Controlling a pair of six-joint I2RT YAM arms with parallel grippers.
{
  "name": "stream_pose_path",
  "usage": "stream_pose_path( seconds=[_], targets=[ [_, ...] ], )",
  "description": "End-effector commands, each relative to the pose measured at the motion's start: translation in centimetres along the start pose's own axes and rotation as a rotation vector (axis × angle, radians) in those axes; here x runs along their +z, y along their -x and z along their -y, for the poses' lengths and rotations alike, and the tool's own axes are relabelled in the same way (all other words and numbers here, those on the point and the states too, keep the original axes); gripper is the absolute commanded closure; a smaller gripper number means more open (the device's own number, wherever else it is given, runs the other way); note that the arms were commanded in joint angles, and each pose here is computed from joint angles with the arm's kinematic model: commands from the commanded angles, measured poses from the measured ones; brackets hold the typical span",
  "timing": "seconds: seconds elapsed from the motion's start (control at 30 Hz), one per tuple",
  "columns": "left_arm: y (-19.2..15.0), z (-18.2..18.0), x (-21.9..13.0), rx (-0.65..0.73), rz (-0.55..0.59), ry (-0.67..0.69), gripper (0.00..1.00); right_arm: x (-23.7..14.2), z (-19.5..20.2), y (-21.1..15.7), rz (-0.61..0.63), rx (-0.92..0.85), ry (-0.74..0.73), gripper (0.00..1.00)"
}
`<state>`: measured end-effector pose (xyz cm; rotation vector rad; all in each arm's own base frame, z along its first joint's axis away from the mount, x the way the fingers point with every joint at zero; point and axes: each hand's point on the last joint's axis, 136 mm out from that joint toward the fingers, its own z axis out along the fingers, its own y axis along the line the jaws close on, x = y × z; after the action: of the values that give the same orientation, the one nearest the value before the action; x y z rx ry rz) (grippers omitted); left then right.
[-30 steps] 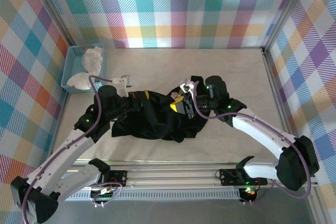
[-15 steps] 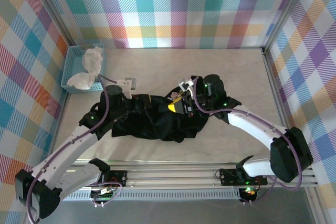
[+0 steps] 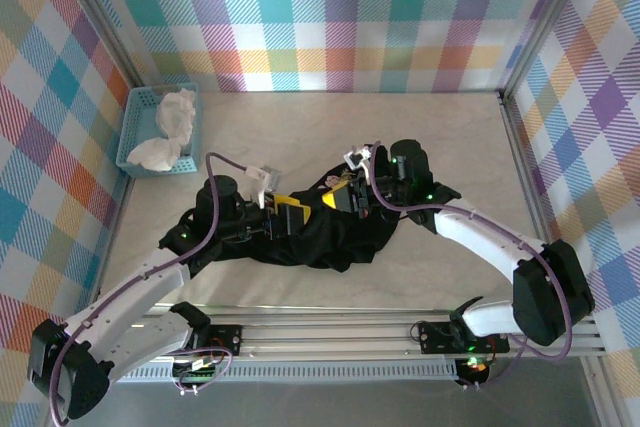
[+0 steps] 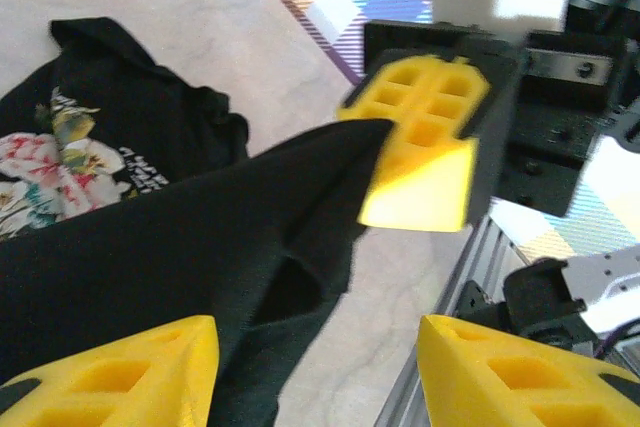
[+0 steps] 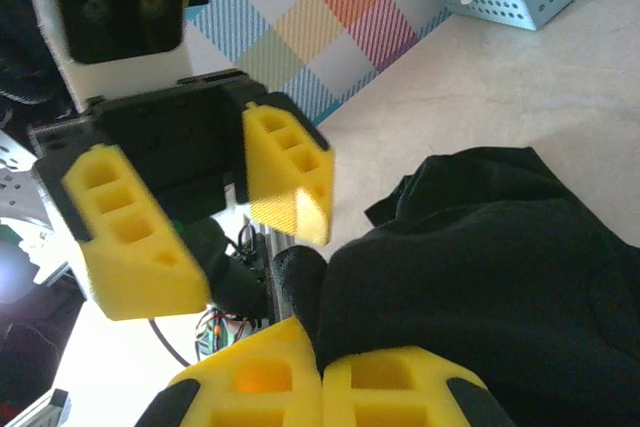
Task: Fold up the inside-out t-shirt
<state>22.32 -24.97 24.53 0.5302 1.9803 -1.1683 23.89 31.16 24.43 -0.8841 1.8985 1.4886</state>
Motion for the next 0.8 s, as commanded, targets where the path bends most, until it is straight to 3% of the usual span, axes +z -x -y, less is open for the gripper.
stream_pose_path(
  seconds=[0.0, 0.1, 0.17, 0.37, 0.5, 0.57, 0.7, 0.77],
  targets=[
    [0.2, 0.4, 0.0, 0.085, 0.013, 0.015, 0.45, -0.3, -0.5, 1.9, 0.03, -0.018, 0.006, 1.0],
    [-0.4, -3.5, -0.4, 0.079, 0.01, 0.238, 0.44, -0.4, -0.7, 1.9, 0.023, -0.021, 0.008, 1.0],
    [-0.8, -4.5, -0.6, 0.092, 0.0, 0.295, 0.43, -0.7, -0.5, 1.9, 0.018, -0.024, -0.004, 1.0],
    [-1.1, -5.7, 0.6, 0.127, -0.054, 0.335, 0.3, -0.9, -0.8, 1.8, 0.014, -0.027, 0.004, 1.0],
    [-0.9, -5.7, 2.4, 0.154, -0.1, 0.302, 0.29, -1.0, -0.8, 1.6, 0.004, -0.034, 0.002, 1.0],
    [-1.0, -5.2, 3.5, 0.152, -0.125, 0.25, 0.38, -1.2, -0.8, 1.4, -0.007, -0.05, -0.015, 1.0],
    [-0.7, -3.2, 4.6, 0.121, -0.18, 0.135, 0.75, -2.4, 0.5, 1.1, -0.034, -0.085, -0.13, 1.0],
    [-0.9, -0.9, 4.4, 0.083, -0.209, 0.018, 0.85, -3.1, 2.3, 1.1, -0.051, -0.086, -0.255, 1.0]
  ],
)
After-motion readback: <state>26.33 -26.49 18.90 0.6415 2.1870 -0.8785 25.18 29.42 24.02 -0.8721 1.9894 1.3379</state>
